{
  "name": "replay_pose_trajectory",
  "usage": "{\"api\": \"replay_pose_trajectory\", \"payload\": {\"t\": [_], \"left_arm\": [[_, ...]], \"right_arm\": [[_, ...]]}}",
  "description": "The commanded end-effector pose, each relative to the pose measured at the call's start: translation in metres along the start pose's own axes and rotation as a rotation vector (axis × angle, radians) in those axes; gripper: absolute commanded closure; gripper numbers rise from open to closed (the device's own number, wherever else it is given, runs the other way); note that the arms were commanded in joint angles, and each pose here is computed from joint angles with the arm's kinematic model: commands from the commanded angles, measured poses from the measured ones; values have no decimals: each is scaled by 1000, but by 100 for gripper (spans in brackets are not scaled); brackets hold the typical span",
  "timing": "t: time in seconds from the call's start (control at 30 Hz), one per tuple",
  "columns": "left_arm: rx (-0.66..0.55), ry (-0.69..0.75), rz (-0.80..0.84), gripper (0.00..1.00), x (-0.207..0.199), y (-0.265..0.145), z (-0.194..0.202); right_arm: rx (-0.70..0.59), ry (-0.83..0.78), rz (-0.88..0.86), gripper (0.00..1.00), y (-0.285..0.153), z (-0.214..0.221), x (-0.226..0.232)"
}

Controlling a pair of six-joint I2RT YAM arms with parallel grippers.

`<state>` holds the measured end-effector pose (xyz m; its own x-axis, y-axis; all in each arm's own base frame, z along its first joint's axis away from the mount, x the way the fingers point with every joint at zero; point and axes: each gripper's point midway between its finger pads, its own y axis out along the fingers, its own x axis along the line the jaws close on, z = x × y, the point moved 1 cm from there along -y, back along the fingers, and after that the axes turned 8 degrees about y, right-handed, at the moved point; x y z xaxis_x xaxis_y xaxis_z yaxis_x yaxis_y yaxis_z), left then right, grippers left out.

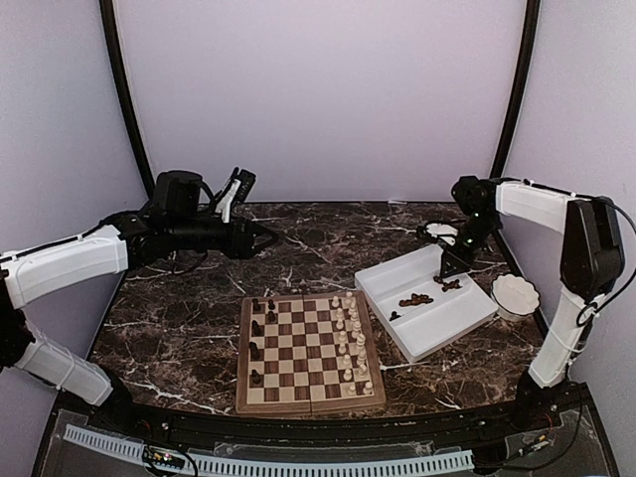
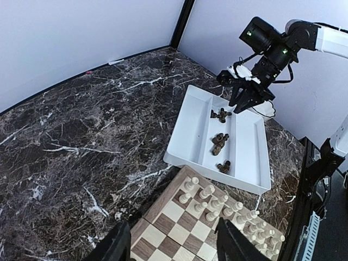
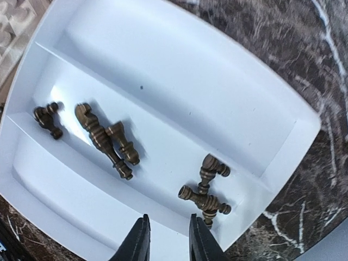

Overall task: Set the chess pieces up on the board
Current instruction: Pick up the chess pile from the storage box.

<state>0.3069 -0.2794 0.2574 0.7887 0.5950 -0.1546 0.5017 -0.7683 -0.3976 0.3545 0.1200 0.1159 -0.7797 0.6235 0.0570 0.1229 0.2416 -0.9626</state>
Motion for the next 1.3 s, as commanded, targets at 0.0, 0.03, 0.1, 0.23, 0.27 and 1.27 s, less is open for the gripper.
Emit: {"api": "replay_pose_trajectory", "payload": {"t": [0.0, 0.03, 0.1, 0.23, 0.27, 1.27], "left_arm": [[-25, 1, 48, 44, -9, 4, -18], [-16, -2, 54, 44, -10, 5, -17], [-18, 2, 57, 45, -10, 6, -22], [-32, 2, 48, 45, -11, 3, -25], [-37, -2, 46, 45, -11, 2, -26], [-42, -3, -7, 44, -7, -11, -13]], "right_arm": [[-135, -20, 6, 75, 10, -14, 7], [-144, -33, -16, 76, 13, -16, 12], [-137, -77, -55, 77, 20, -20, 26], [-97, -201, -91, 81, 33, -25, 50], [-88, -225, -93, 82, 36, -26, 54], [132, -428, -97, 73, 74, -10, 68]]}}
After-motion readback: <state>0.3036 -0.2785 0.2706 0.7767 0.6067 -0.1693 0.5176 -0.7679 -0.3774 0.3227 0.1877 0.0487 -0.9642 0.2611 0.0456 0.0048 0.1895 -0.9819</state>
